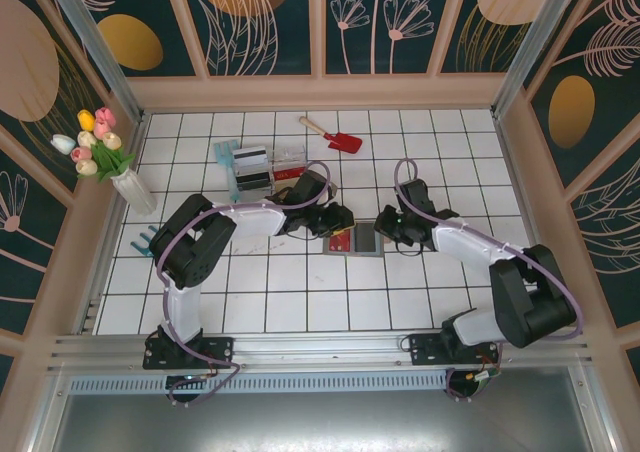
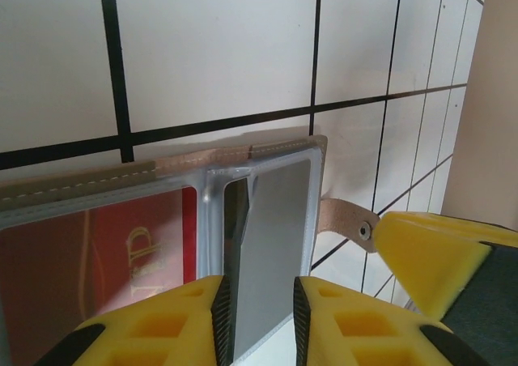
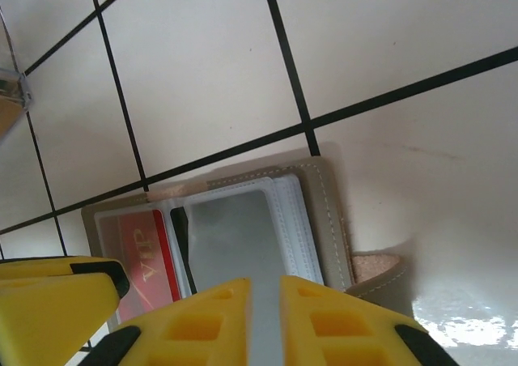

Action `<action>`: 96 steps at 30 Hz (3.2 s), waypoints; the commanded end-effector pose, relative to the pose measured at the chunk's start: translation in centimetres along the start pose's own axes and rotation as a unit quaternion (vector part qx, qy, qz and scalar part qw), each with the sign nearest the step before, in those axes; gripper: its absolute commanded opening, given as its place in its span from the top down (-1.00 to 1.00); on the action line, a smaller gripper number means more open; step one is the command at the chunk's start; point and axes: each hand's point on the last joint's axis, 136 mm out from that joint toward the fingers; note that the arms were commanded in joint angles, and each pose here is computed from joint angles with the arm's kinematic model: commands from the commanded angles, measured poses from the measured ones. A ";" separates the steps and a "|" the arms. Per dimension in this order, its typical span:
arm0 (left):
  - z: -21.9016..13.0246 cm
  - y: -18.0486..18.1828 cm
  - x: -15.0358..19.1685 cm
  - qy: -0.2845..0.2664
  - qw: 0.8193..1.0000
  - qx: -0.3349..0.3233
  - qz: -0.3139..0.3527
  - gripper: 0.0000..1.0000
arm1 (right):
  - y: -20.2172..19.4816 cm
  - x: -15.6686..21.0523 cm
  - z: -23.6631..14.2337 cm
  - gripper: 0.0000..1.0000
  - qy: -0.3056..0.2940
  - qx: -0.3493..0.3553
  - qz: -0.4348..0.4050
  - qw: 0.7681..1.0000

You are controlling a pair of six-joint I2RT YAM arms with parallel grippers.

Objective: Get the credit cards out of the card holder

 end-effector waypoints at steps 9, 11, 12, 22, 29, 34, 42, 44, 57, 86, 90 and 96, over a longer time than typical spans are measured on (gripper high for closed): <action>1.4 -0.4 0.4 0.025 1.000 0.005 0.005 0.50 | -0.1 1.2 1.9 0.90 0.032 0.014 -0.005 0.999; 1.5 -0.3 0.4 0.026 1.000 0.002 0.005 0.50 | -0.3 1.3 2.1 0.91 0.035 0.019 -0.006 0.999; 1.5 -0.2 0.4 0.026 1.000 0.001 0.004 0.50 | -0.3 1.4 2.2 0.90 0.036 0.020 -0.006 0.999; 2.2 0.4 0.7 0.041 0.999 -0.011 0.005 0.49 | -1.3 2.4 3.1 0.91 0.055 0.034 -0.003 0.998; 2.6 0.9 0.8 0.044 0.999 -0.019 0.000 0.50 | -1.7 3.0 3.5 0.92 0.063 0.038 0.003 0.997; 2.7 1.1 0.7 0.043 0.999 -0.022 -0.001 0.52 | -1.8 3.2 3.6 0.92 0.066 0.039 0.004 0.997; 3.0 1.2 0.7 0.045 0.999 -0.018 -0.002 0.64 | -1.6 3.3 3.7 0.93 0.068 0.032 0.001 0.997; 3.0 1.2 0.6 0.043 0.999 -0.019 -0.002 0.64 | -1.6 3.3 3.7 0.94 0.068 0.031 0.000 0.997; 2.8 1.4 0.7 0.040 0.999 -0.018 0.006 0.78 | -1.7 3.4 3.7 0.95 0.070 0.034 -0.001 0.997; 1.6 -0.7 0.2 0.021 0.999 0.000 0.025 0.59 | -1.4 1.2 2.3 0.80 0.048 0.031 -0.013 0.998; 1.9 -0.6 0.2 0.026 0.999 -0.003 0.021 0.50 | -1.7 1.5 2.7 0.74 0.057 0.039 -0.011 0.998; 2.5 -0.2 0.1 0.032 0.999 -0.007 0.016 0.48 | -1.6 1.9 3.2 0.71 0.068 0.031 -0.012 0.997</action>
Point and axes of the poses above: each hand's point on the last joint's axis, 136 mm out from that joint toward the fingers, its own z axis out along the fingers, its own y axis along the line the jaws close on, x = y × z, and after that the axes turned 14 degrees about -z, right-handed
